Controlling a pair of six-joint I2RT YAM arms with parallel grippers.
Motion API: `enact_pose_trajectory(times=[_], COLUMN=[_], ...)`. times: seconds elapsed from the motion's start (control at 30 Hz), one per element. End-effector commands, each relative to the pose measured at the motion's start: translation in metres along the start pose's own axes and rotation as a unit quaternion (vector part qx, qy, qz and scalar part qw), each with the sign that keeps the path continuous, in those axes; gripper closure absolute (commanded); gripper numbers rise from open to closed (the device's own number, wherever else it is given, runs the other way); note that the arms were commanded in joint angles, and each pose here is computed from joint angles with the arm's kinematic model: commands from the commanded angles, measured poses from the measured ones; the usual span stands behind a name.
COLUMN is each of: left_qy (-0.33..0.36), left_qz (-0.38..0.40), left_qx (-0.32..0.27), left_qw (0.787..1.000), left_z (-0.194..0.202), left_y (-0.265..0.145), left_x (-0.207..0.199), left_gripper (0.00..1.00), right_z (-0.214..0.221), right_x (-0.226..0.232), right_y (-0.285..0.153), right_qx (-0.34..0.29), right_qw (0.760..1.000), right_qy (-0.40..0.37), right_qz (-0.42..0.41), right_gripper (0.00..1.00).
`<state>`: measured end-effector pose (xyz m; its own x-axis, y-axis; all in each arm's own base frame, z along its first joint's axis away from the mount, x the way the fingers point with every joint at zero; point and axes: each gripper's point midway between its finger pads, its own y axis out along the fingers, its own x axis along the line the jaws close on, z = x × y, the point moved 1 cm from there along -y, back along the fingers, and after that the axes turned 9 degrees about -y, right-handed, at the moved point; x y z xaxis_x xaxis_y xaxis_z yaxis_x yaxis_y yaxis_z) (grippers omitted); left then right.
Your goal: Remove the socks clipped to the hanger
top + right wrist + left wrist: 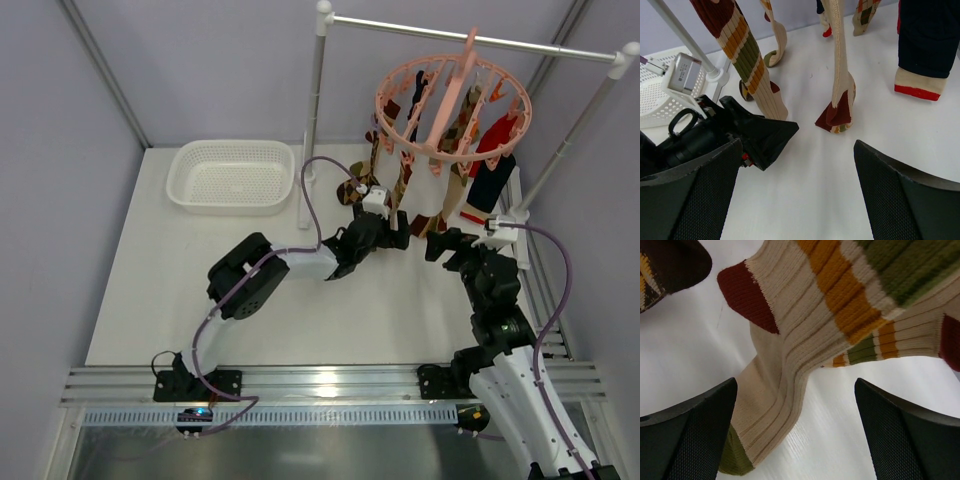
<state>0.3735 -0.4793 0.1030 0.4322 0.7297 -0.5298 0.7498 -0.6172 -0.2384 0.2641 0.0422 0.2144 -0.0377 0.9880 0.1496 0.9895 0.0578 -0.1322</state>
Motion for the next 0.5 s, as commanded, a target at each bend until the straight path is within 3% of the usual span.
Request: enact_pose_trajectory(times=[0.0,0.03,0.13,0.23,0.27,0.37,0.47], left_qy=[-0.004,-0.006,-0.001,0.012,0.014,0.019,0.029], left_qz=[-0.035,-0.039,-0.051,-0.062,-0.066,-0.077,-0.085], left_qx=[-0.013,-0.011,-0.004,-0.001,-0.001,-0.01,-0.015], left_qw=[0.999,0.999,0.999,0.998,0.998,0.997,0.996], left_z=[-0.004,-0.003,0.007,0.011,0.012,0.009,0.007], left_y=[0.009,0.012,0.017,0.019,0.018,0.009,-0.008], left_x=[0.006,0.006,0.012,0.012,0.014,0.018,0.021], left_gripper=[0.03,0.05,0.23,0.46,0.64,0.94,1.0], right_z=[-0.023,-0.023,-0.024,-0.024,-0.024,-0.023,-0.02], right_x=[0.007,0.007,0.008,0.008,0.007,0.006,0.006], right_y=[-0.003,-0.003,-0.004,-0.004,-0.004,-0.004,-0.002], right_qx=[-0.039,-0.04,-0.043,-0.042,-0.042,-0.041,-0.036], right_qw=[0.999,0.999,0.999,0.999,0.999,0.999,0.999], right_qy=[0.01,0.01,0.01,0.01,0.009,0.008,0.004], right_qz=[-0.015,-0.014,-0.017,-0.018,-0.017,-0.014,-0.015], right_gripper=[0.08,0.08,0.08,0.08,0.08,0.08,0.07])
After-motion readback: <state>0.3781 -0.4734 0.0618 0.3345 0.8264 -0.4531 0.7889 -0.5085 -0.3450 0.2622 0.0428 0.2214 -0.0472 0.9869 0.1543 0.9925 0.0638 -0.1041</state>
